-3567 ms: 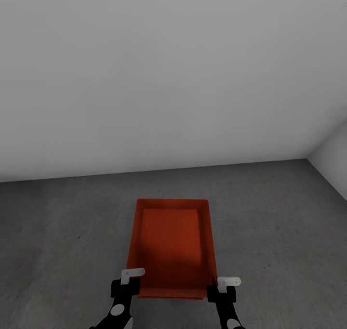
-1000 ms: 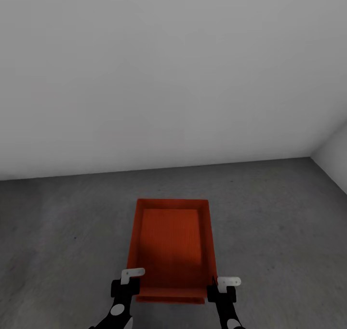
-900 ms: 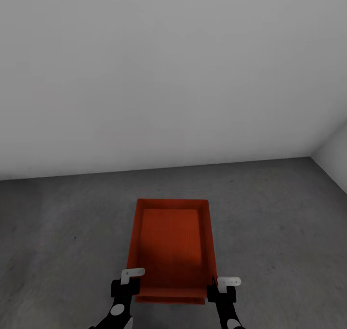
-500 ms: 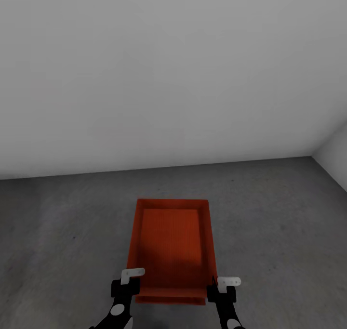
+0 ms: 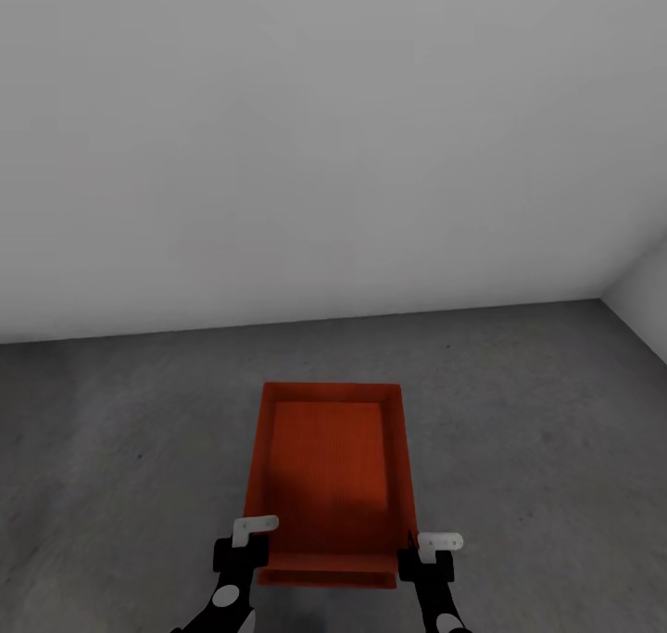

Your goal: Move the two storage containers from the living room to the garage. In the garage, place one container on the floor and stack the other container on top of it (either order is fine).

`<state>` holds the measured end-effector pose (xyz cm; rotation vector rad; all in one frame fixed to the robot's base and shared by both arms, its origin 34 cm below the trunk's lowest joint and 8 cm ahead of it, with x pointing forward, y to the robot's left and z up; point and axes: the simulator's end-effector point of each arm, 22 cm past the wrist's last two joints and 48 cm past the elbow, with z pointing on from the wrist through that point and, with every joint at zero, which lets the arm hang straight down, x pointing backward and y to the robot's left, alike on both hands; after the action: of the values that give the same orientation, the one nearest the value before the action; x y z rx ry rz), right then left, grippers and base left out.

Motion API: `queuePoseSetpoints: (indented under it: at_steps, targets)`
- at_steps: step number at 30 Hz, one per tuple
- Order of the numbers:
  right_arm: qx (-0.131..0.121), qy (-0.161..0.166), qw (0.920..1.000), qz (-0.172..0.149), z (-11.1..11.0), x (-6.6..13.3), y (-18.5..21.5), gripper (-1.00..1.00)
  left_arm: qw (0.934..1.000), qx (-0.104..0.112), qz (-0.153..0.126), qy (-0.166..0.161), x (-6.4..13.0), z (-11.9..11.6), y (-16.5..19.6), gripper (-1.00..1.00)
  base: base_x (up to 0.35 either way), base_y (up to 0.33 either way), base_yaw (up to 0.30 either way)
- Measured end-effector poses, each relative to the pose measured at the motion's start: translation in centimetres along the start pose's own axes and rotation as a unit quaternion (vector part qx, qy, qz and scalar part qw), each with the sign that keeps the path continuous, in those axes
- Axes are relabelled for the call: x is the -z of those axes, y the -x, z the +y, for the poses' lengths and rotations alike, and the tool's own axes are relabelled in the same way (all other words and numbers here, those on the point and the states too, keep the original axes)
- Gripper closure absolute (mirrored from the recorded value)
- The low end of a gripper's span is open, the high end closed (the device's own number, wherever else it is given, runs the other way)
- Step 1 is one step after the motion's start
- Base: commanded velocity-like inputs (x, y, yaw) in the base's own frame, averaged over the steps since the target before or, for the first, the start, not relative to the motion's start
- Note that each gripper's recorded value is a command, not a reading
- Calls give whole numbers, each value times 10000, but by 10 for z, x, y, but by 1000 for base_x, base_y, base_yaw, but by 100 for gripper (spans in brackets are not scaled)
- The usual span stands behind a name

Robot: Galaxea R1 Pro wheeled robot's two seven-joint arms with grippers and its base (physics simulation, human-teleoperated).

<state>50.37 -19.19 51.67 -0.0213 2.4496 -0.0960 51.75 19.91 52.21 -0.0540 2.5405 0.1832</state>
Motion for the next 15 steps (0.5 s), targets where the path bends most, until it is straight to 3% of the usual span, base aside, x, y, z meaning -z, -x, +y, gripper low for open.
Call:
queuePoseSetpoints:
  at_steps: [15]
  targets:
    - [12,5,10000,20,1,-3,-4,100,10000,8,23,2,-4,0,-4,100,0,0,0]
